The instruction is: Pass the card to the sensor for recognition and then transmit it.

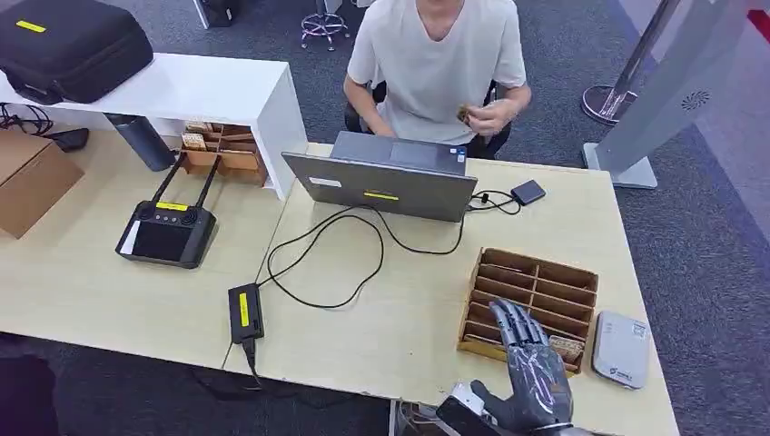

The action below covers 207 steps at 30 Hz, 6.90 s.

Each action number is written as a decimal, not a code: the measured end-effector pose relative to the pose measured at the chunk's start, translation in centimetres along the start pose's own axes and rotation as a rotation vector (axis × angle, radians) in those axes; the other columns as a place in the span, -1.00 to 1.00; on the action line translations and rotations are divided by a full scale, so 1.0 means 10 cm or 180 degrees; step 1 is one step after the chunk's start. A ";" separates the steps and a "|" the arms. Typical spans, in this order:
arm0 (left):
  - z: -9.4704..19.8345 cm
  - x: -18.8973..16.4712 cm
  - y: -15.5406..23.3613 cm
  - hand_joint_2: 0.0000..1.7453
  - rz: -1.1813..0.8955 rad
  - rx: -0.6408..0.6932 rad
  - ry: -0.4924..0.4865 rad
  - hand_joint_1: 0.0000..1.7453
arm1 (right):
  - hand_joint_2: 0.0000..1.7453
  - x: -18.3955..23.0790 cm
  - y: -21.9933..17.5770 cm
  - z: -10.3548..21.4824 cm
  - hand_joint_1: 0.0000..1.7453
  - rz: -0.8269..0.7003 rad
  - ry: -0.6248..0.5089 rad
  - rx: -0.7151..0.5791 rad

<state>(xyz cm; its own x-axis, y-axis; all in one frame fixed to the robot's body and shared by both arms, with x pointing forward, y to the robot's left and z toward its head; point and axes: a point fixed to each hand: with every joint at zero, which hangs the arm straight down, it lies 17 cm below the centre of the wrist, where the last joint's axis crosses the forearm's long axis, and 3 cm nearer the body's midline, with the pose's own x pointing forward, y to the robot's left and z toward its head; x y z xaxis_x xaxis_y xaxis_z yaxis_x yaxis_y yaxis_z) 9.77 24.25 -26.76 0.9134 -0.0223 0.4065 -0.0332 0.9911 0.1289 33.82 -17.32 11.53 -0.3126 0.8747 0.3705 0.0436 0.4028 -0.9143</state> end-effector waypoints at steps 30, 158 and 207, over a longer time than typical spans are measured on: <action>-0.01 0.27 -0.07 1.00 -0.0201 0.0044 -0.0303 -1.00 | 1.00 -0.07 0.16 -0.10 -1.00 -0.0047 0.0051 -0.0007; -0.02 0.43 -0.10 1.00 -0.0390 -0.0010 -0.0453 -1.00 | 1.00 0.11 0.52 -0.15 -0.38 -0.0284 -0.0070 0.0283; -0.02 0.46 -0.09 1.00 -0.0376 -0.0040 -0.0507 -1.00 | 1.00 -0.29 0.37 -0.01 -0.30 0.0048 0.0081 0.0175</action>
<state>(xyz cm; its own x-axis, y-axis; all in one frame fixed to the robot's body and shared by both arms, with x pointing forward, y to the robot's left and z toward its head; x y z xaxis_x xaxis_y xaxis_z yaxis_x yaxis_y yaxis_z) 14.10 23.27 -25.19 0.8348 -0.1580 0.5274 0.0764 0.9819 0.1732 35.03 -18.34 7.06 -0.2879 0.8874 0.3599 -0.0043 0.3747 -0.9272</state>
